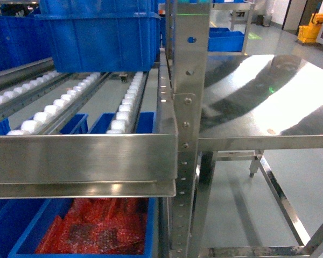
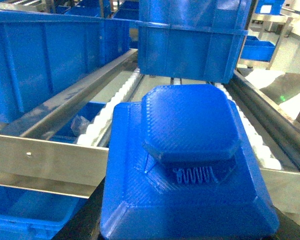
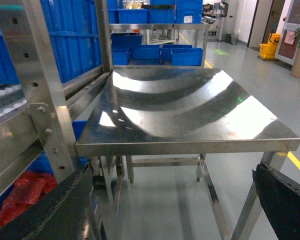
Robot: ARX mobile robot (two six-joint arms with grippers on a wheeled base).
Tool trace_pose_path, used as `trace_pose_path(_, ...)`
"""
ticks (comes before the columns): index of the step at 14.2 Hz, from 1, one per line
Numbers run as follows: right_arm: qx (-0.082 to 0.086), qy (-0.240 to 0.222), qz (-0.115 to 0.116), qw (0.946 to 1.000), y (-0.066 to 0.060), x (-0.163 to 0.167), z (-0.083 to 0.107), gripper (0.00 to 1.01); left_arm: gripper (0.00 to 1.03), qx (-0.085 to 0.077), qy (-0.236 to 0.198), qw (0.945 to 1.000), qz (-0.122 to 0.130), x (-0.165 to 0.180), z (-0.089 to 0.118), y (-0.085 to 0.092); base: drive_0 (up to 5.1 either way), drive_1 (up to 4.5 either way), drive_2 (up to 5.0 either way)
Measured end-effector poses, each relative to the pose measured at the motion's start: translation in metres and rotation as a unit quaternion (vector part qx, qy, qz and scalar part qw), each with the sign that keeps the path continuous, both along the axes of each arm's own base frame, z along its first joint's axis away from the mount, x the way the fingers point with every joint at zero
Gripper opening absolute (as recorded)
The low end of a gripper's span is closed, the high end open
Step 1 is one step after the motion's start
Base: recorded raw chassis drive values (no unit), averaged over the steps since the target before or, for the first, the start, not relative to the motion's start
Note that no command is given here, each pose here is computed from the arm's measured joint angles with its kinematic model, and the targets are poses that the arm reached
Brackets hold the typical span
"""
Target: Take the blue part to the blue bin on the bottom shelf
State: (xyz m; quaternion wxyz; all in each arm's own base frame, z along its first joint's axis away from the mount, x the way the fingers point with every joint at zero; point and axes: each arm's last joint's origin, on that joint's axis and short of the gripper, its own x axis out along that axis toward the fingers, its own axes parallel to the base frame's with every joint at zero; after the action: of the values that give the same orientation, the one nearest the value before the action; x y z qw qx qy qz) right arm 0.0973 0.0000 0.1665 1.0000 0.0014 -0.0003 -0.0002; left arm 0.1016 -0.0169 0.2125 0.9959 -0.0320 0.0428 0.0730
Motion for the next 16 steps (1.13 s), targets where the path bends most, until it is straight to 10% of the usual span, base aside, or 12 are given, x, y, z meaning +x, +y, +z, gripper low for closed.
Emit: trace_pose_path(16,0.0,0.0,0.0,1.0,0.0,0.0,0.0,0.98,0.43,0.0,0.0,1.0,-0.001,0.0001,0.0,-0.0001,-5.1,2.36,2.4)
